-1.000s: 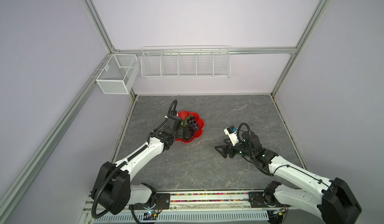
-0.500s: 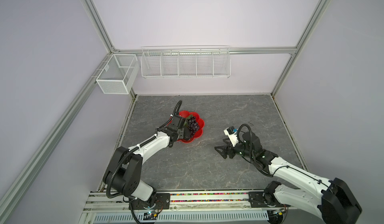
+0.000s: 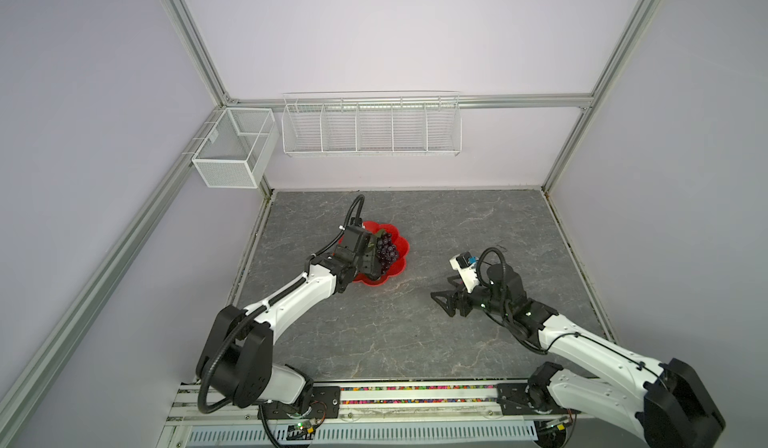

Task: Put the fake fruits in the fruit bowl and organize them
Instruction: 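Move the left gripper to the red apple and grasp it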

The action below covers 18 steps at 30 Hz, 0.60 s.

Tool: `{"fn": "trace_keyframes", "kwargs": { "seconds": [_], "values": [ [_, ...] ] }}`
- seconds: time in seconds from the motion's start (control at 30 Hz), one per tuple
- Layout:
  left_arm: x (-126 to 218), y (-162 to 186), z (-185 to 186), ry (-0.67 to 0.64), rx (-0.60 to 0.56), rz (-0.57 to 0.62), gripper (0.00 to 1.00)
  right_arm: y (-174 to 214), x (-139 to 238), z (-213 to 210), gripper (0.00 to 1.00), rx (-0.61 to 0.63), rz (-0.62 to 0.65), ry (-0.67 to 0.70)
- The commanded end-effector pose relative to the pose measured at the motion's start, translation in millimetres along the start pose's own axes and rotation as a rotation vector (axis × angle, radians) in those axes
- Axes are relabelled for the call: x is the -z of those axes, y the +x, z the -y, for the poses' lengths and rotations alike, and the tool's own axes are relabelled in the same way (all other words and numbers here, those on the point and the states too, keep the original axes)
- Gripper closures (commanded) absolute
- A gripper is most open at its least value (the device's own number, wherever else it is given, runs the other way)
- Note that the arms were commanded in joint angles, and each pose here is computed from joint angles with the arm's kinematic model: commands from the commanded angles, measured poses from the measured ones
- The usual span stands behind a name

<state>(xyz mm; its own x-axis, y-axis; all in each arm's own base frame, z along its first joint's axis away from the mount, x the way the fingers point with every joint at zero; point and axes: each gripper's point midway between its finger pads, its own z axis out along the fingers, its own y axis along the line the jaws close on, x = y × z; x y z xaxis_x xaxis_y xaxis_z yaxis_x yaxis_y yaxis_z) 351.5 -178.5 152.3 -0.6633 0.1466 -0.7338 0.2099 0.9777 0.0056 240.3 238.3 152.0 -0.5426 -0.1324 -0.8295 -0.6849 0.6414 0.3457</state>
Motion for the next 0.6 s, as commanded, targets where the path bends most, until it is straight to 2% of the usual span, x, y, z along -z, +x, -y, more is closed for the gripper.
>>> {"fn": "trace_keyframes", "kwargs": {
  "seconds": [0.0,0.13,0.27,0.37,0.47,0.57],
  "values": [
    [31,-17,64,0.246,-0.063,0.086,0.3,-2,13,23,0.11,-0.097,0.037,0.052],
    [39,-9,124,0.364,-0.138,0.047,0.3,0,32,58,0.11,-0.206,0.069,0.167],
    [32,16,199,0.543,-0.175,-0.025,0.29,14,49,81,0.11,-0.285,0.07,0.276],
    [26,35,252,0.631,-0.224,-0.054,0.29,12,66,88,0.11,-0.301,0.113,0.316],
    [16,50,285,0.663,-0.258,-0.085,0.29,10,81,94,0.11,-0.296,0.141,0.366],
    [7,58,300,0.686,-0.261,-0.107,0.29,12,88,94,0.11,-0.307,0.156,0.365]
  ]
}}
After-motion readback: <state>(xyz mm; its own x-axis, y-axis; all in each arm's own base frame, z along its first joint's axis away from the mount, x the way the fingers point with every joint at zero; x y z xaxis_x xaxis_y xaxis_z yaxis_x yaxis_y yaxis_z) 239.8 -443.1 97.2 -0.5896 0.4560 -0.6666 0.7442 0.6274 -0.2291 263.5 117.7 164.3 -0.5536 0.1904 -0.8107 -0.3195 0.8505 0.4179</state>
